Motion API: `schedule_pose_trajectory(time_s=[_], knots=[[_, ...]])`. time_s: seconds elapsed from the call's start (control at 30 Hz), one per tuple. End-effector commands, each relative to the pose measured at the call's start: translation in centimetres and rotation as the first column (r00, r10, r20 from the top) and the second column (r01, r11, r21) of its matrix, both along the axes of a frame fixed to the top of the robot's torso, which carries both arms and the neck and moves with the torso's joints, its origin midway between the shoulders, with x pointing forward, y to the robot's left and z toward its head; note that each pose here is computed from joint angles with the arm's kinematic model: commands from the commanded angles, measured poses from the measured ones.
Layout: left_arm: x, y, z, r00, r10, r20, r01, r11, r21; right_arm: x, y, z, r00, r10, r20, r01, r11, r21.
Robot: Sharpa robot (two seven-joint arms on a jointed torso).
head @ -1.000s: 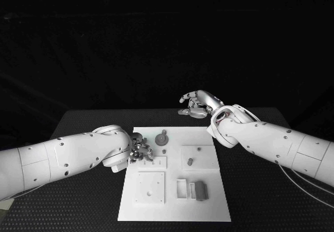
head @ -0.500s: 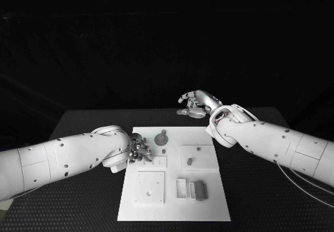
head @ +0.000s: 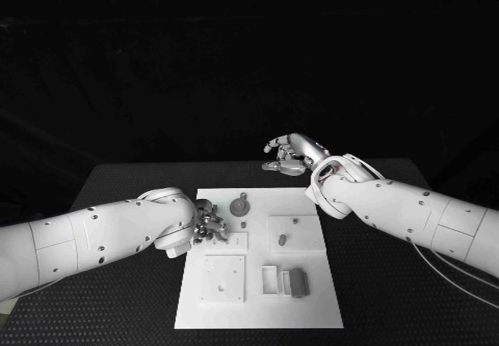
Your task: Assemble the parts on the task board
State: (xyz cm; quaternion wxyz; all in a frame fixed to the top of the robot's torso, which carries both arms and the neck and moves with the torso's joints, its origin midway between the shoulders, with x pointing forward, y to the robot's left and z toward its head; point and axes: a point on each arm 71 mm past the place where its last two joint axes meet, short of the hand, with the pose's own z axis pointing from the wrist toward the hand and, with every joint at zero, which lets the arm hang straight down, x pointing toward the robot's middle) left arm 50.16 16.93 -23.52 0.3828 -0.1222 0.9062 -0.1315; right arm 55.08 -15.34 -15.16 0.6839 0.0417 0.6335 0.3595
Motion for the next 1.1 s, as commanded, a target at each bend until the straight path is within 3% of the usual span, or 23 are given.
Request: schedule_pose_trajectory(time_s=[0.03,1.1], knots=[[-0.06,-0.19,-0.11,1.0,-0.008,-0.001,0.008,1.0,0.005,-0.07,0.22,0.02,1.0,0.013,0.004,-0.013,1.0,-0.012],[-0.29,-0.73,-0.41,0.999,-0.042,-0.029,0.043,0.999,0.015,-0.04,0.47,-0.05,1.0,0.018,-0.005,-0.018,1.0,-0.015]])
